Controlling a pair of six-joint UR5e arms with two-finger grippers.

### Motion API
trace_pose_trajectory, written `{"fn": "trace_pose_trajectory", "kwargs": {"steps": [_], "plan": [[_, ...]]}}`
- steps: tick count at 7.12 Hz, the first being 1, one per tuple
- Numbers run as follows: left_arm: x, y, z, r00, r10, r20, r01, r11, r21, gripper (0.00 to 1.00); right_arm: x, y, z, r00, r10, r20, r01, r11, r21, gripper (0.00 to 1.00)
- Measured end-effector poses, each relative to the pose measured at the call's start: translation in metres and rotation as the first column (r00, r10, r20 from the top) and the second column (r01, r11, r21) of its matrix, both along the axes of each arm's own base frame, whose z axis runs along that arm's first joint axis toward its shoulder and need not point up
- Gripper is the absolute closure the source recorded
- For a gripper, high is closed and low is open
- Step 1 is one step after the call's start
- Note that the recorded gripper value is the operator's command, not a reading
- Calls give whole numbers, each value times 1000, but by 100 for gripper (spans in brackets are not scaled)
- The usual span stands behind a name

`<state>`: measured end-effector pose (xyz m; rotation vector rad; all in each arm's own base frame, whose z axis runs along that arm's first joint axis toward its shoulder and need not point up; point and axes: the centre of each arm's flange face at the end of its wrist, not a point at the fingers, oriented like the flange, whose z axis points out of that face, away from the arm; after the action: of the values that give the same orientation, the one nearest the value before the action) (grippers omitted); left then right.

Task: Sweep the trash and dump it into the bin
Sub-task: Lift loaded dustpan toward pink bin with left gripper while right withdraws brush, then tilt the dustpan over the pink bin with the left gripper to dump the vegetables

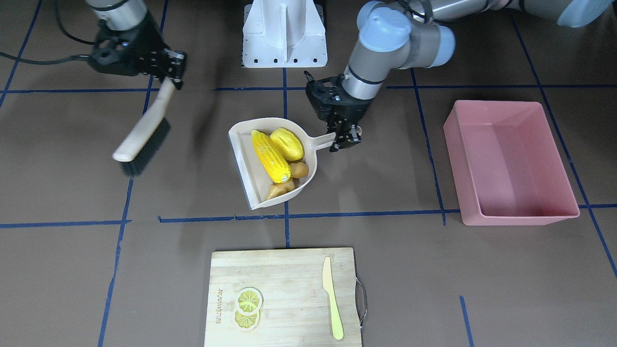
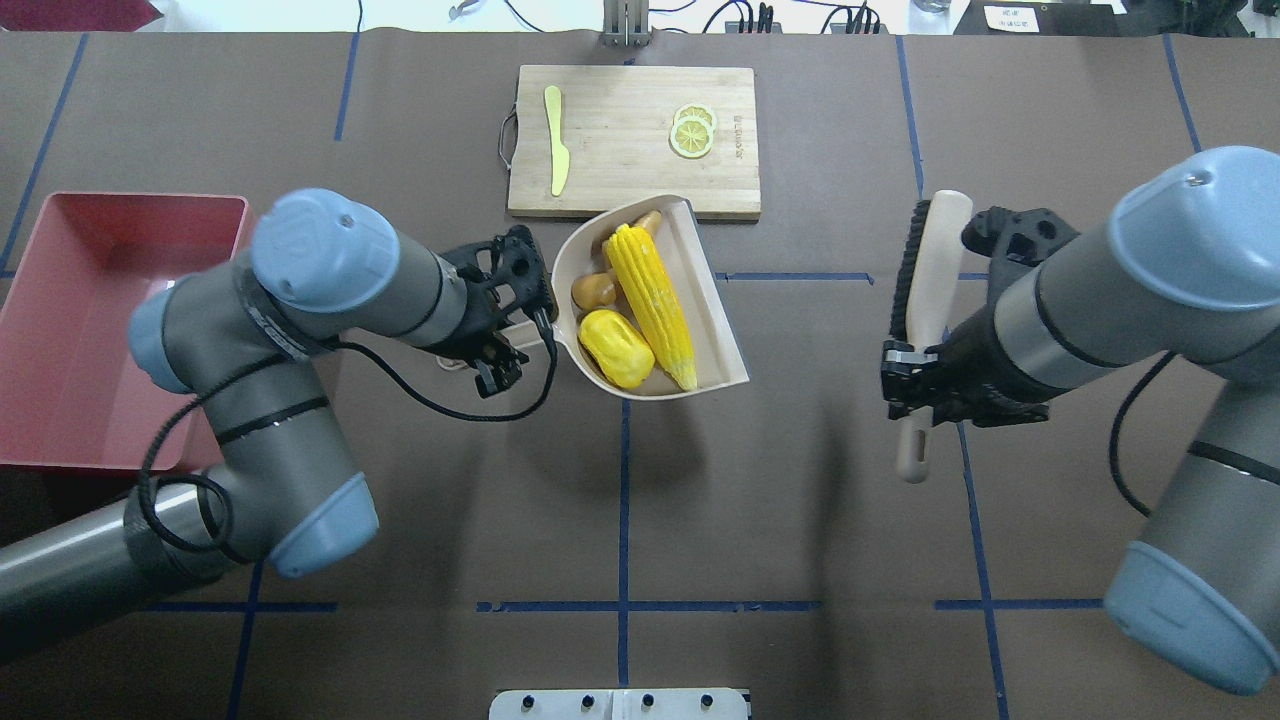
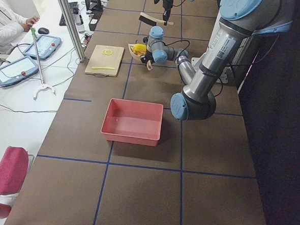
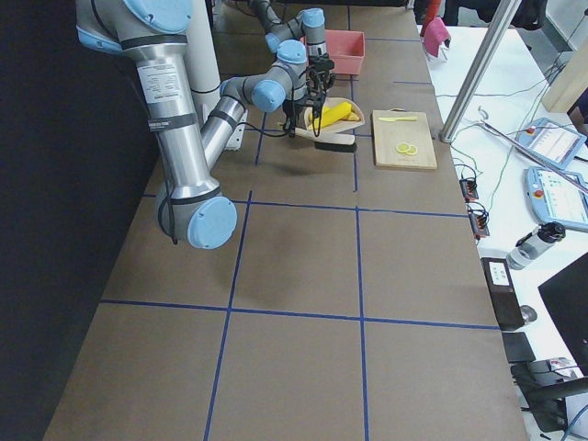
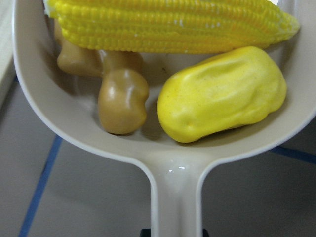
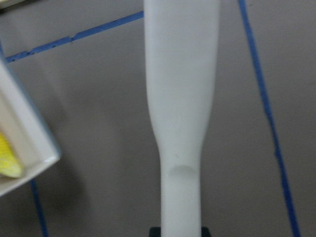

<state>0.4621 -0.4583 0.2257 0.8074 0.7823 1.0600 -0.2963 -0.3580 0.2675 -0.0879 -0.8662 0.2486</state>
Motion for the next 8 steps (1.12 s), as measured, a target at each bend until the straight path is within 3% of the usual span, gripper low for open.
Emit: {"fn": "trace_pose_trajectory", "kwargs": {"steps": [2,4,8], "plan": [[-83,-40,11,1000,11,-28,-10,1000,4,100,57,8,49,996,-42,-83,47,997,54,99],[-171,-58,53,1000,21,-20,-20,1000,16,100,101,10,93,983,-99,-155,112,990,82,98],[-333,-68,188,989,57,136,-78,985,154,100,184,13,188,943,-235,-237,259,963,75,97]]}}
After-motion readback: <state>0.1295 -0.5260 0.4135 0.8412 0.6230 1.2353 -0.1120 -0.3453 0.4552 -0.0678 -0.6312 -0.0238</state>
